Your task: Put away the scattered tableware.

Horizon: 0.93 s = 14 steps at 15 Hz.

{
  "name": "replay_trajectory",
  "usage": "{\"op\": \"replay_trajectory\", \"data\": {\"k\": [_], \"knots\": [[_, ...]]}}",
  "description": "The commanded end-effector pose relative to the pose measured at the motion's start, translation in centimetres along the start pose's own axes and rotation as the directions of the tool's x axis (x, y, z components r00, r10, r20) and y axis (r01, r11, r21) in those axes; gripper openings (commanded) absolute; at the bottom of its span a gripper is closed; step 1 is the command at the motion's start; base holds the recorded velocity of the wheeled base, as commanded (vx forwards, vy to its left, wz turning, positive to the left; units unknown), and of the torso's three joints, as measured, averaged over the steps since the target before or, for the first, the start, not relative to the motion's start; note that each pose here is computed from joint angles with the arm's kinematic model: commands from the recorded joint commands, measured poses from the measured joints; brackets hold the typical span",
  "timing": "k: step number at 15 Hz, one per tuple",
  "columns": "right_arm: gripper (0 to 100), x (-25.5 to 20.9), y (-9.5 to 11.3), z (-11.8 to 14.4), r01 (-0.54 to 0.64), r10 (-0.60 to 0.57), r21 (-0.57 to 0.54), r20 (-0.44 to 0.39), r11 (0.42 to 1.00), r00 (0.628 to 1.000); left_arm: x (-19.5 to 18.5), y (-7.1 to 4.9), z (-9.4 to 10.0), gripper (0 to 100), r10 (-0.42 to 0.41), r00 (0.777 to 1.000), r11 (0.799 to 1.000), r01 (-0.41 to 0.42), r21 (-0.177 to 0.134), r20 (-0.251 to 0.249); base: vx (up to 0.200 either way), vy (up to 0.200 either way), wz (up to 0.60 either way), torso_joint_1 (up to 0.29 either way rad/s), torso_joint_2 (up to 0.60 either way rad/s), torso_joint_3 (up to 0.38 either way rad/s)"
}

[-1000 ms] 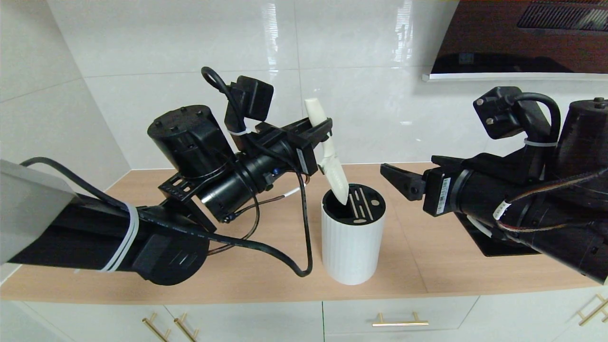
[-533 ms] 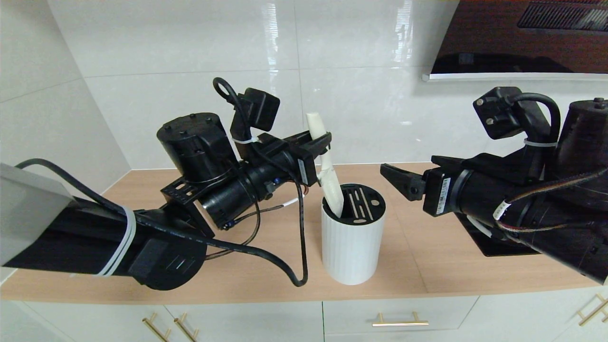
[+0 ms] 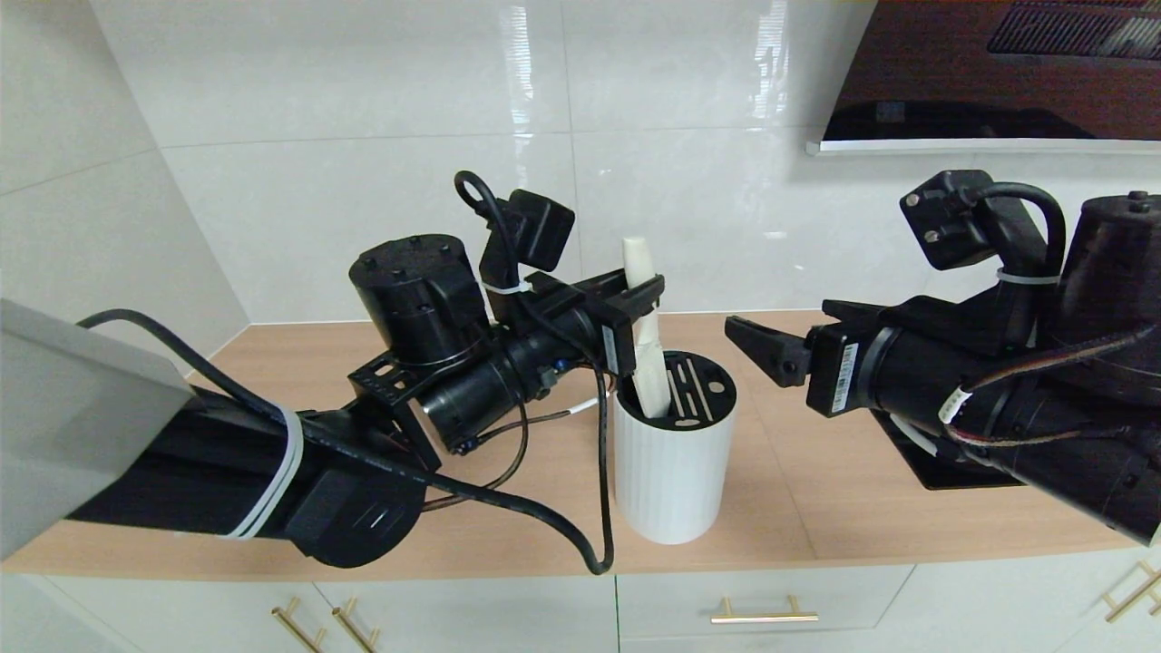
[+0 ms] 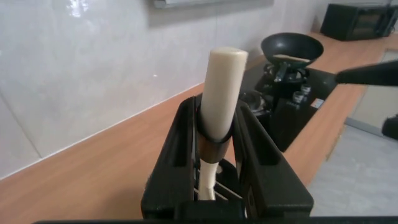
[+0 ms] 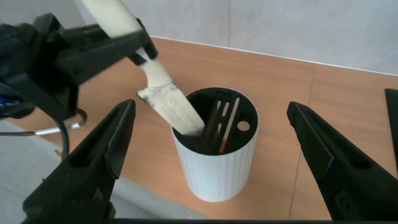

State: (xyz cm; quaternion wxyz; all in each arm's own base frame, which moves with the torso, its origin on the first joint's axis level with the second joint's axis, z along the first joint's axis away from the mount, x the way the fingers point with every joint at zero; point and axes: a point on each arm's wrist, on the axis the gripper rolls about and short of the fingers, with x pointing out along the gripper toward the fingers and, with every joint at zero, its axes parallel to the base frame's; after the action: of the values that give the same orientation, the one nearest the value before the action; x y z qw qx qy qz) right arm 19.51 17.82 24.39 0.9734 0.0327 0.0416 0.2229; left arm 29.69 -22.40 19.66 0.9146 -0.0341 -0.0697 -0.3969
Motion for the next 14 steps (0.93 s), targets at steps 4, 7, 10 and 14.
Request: {"op": "replay_trajectory", "data": {"k": [4,7,10,14], "knots": [[100,0.1,0.0,-0.1,0.000,0.000,-0.001,-0.005,1.000,1.000,1.0,-0.2,-2.0,0,0.003,0.999,1.000,-0.004,-0.010,-0.043,0.000,0.000,0.00,0.000,0.00,0.000],[100,0.1,0.0,-0.2,0.000,0.000,-0.004,-0.008,1.000,1.000,1.5,-0.2,-3.1,0,0.010,0.998,1.000,-0.011,-0.014,-0.066,0.000,0.000,0.00,0.000,0.00,0.000],[100,0.1,0.0,-0.4,0.001,-0.001,-0.006,-0.015,1.000,1.000,1.8,-0.1,-4.5,0,0.012,0.995,1.000,-0.014,-0.019,-0.099,0.000,0.000,0.00,0.000,0.00,0.000],[100,0.2,0.0,-0.5,0.001,-0.002,-0.007,-0.018,1.000,1.000,2.4,0.1,-6.5,0,0.025,0.989,0.999,-0.029,-0.024,-0.144,0.000,0.000,0.00,0.000,0.00,0.000]]}}
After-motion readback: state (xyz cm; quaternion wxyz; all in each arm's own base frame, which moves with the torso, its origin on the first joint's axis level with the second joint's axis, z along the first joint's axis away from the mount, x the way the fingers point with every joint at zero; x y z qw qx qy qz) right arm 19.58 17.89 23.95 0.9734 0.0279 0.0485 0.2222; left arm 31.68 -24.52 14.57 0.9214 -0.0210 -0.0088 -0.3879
